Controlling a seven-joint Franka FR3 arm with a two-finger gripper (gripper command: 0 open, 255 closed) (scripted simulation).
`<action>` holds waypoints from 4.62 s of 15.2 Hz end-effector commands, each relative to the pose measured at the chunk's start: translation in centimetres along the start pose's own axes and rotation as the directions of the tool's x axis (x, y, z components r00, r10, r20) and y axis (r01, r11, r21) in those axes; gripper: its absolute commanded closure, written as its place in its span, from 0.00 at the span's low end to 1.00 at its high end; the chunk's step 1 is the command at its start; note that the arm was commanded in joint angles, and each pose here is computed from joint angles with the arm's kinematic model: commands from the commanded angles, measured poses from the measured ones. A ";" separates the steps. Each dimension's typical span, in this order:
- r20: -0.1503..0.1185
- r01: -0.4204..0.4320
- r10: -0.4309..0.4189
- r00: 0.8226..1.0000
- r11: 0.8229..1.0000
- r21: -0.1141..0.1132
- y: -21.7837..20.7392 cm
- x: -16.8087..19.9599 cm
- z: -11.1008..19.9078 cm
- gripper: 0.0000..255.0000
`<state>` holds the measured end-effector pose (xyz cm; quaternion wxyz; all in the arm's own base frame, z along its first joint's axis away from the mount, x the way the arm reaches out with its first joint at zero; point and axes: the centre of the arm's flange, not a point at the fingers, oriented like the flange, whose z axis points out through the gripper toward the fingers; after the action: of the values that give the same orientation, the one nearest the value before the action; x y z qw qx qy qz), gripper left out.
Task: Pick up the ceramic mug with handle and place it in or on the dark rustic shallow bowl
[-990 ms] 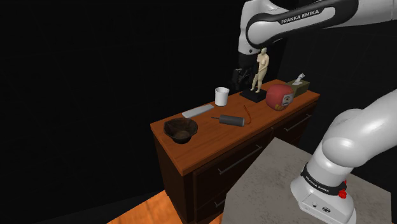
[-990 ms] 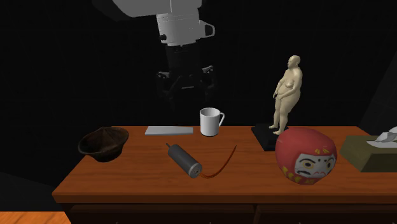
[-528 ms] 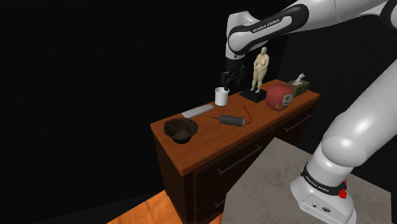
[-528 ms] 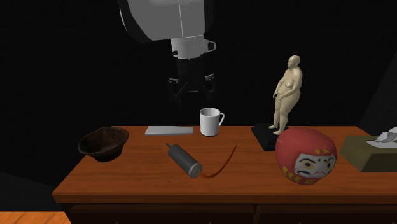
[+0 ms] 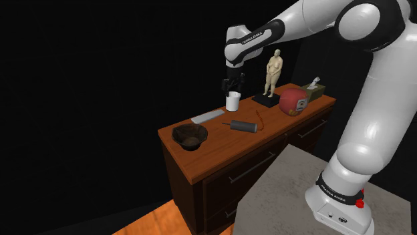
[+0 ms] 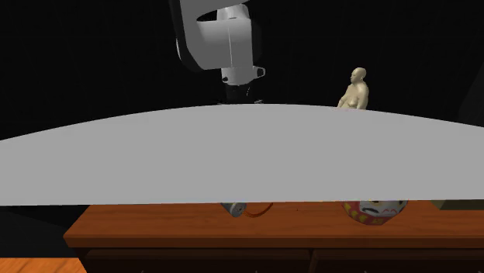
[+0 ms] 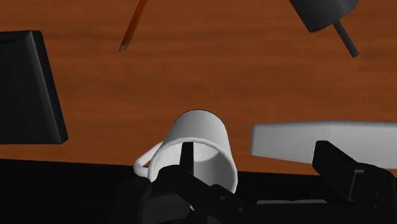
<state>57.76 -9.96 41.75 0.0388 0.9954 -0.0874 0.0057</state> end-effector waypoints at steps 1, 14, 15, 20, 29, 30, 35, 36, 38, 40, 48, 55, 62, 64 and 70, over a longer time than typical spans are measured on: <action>0.002 -0.003 0.003 1.000 1.000 0.004 0.3 2.3 1.7 0.00; 0.005 -0.007 0.007 1.000 1.000 0.008 0.7 4.8 7.2 0.00; 0.005 -0.007 0.007 1.000 1.000 0.008 0.7 4.8 7.2 0.00; 0.005 -0.008 0.008 1.000 1.000 0.008 0.6 5.1 7.1 1.00; 0.005 -0.007 0.007 1.000 1.000 0.008 0.7 4.8 7.2 1.00; 0.005 -0.007 0.007 1.000 1.000 0.008 0.7 4.8 6.6 1.00; 0.005 -0.007 0.007 1.000 1.000 0.008 0.9 4.9 4.0 1.00; 0.005 -0.007 0.007 1.000 1.000 0.008 1.0 4.9 3.5 1.00; 0.005 -0.007 0.007 1.000 1.000 0.008 1.1 4.9 2.4 1.00; 0.005 -0.007 0.007 1.000 1.000 0.008 1.1 4.9 1.4 1.00; 0.005 -0.007 0.007 1.000 1.000 0.008 1.5 5.0 -2.8 1.00; 0.005 -0.007 0.007 1.000 1.000 0.008 1.7 5.1 -6.5 1.00; 0.005 -0.007 0.007 1.000 1.000 0.008 2.0 5.1 -9.9 1.00; 0.005 -0.007 0.007 1.000 1.000 0.008 -0.4 4.2 -10.3 1.00; 0.005 -0.007 0.007 1.000 1.000 0.008 -7.7 1.3 -11.3 1.00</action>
<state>60.56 -2.97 52.25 0.0345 0.9953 -0.0904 0.0036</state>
